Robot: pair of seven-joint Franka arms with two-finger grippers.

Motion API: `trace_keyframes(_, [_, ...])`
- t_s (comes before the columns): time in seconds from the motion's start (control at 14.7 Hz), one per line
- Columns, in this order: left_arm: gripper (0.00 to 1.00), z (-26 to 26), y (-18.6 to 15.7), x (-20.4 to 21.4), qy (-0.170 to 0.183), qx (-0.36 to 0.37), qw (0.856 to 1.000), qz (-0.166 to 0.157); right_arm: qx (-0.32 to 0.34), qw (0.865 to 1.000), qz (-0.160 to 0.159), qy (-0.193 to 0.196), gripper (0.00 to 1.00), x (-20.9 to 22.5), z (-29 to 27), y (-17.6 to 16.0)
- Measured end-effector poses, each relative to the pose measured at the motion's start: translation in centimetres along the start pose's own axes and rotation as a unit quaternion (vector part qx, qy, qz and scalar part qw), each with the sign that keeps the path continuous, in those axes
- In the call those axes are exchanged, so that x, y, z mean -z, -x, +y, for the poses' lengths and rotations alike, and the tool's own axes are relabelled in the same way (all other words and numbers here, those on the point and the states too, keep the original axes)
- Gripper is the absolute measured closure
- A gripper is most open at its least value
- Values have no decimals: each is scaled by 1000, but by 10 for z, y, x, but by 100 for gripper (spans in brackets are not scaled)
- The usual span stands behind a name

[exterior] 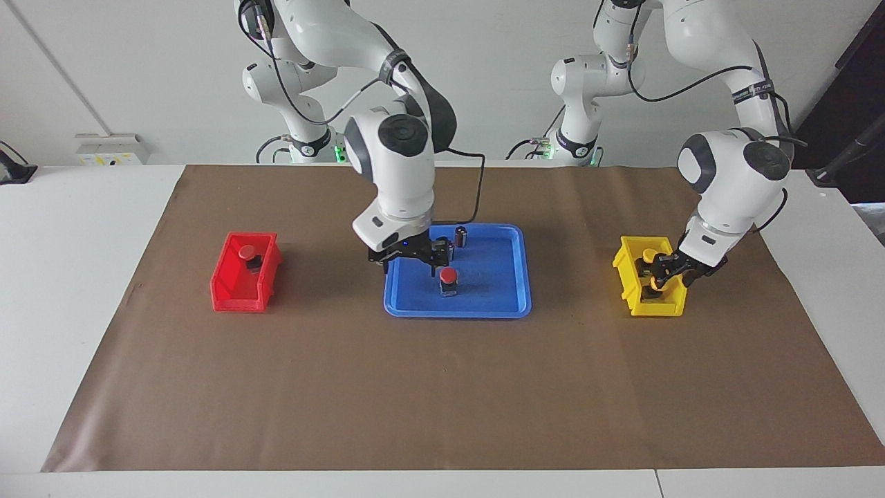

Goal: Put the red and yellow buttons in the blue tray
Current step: 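Carry the red button with the right gripper and drop it in the tray, then grasp a yellow button with the left gripper while the right gripper returns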

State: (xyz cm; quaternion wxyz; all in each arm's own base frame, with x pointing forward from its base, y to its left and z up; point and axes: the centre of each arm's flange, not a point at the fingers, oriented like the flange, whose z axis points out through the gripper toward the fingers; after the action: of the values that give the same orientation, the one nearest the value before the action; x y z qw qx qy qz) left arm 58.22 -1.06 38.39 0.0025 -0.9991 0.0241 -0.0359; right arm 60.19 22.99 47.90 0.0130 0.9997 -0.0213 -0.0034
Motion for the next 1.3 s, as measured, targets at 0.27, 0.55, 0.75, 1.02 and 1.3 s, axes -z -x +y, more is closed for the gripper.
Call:
trace_keyframes(0.27, [36,9,8,-13,1,-3,1000,-7,62,998,-13,-18,1,4,176,53])
trace_keyframes(0.55, [39,9,14,-26,1,-2,1000,-6,78,997,-8,-27,9,-46,258,99])
trace_keyframes(0.75, [59,3,14,-26,0,4,1000,-2,77,997,4,-25,26,-72,283,102])
trace_keyframes(1.02, [59,-3,1,-1,-1,9,1000,-3,77,997,11,-21,30,-98,284,93])
trace_keyframes(1.3, [59,7,-27,96,3,11,999,-31,72,997,8,-19,34,-115,289,88])
